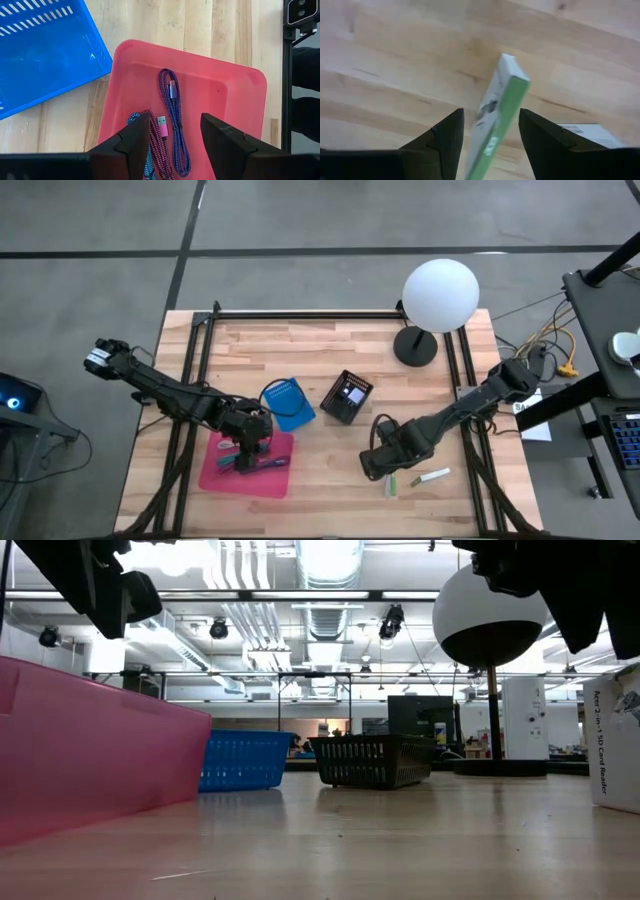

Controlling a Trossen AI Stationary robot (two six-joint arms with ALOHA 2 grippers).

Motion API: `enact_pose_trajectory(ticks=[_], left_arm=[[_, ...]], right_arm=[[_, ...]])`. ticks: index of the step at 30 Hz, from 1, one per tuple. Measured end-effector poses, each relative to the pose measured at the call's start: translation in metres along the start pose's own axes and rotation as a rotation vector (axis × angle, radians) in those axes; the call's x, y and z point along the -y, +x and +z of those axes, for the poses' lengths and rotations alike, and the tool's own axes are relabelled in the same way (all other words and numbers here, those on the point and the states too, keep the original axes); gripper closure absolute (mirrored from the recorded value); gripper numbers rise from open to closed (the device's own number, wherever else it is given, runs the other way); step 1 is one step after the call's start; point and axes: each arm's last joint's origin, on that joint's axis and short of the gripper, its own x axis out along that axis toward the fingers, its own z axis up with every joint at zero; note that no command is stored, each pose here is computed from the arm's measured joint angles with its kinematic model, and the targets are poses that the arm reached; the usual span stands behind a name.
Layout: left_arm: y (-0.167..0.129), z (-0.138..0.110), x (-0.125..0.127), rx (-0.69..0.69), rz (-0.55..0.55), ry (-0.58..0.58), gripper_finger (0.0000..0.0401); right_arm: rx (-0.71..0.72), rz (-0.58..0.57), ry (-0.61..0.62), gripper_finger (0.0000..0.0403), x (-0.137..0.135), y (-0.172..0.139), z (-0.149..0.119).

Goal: Pick and place items into bin
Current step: Put the left white card reader box into the blue bin

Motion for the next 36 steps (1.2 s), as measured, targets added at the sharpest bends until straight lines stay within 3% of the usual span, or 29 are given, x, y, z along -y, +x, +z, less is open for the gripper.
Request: enact_pose_trajectory(ticks=[23,36], left_arm=[[-0.001,0.000,0.000,0.003,-0.003,0.003,0.0241],[-0.001,0.000,0.000,0.002,-0.002,0.004,0.0241]], right_arm=[[0.026,-0.064,-0.016,0.0233,0.010,0.016,0.004],[0.011,-0.001,-0.013,0.0282,0.008,0.029,0.005]])
